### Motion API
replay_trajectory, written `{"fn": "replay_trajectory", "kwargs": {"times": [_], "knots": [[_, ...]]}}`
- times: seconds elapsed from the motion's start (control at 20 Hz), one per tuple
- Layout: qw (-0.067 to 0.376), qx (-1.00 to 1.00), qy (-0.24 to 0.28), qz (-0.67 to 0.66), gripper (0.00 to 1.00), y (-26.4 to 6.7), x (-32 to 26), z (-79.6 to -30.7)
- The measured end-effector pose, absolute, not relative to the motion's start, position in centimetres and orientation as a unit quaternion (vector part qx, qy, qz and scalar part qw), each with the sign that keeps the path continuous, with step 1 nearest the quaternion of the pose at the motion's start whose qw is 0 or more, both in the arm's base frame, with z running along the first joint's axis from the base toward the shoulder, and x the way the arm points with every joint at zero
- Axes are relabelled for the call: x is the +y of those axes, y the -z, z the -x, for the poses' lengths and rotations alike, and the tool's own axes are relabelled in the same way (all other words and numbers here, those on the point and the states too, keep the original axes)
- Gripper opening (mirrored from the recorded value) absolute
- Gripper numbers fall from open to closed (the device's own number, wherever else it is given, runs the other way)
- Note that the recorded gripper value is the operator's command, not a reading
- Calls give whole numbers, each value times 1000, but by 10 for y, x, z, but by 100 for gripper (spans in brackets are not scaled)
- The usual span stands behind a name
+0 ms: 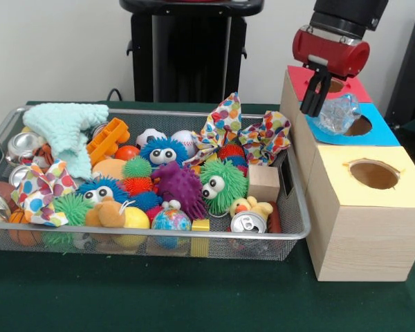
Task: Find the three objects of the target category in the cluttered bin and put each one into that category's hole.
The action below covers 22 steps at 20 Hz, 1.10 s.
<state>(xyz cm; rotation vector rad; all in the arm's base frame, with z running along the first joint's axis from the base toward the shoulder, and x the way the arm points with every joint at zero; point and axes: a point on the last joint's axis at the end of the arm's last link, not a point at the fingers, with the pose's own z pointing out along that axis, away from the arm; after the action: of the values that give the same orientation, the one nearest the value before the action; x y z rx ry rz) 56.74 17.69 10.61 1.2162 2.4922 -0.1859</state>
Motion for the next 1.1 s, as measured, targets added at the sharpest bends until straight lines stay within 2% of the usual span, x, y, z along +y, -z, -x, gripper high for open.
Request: {"fn": "replay_trajectory", "kwargs": {"times": [0.75,1.1], "knots": [[165,886,77,-426,0,-79,180,-561],[166,886,76,-427,0,-79,181,-561]]}}
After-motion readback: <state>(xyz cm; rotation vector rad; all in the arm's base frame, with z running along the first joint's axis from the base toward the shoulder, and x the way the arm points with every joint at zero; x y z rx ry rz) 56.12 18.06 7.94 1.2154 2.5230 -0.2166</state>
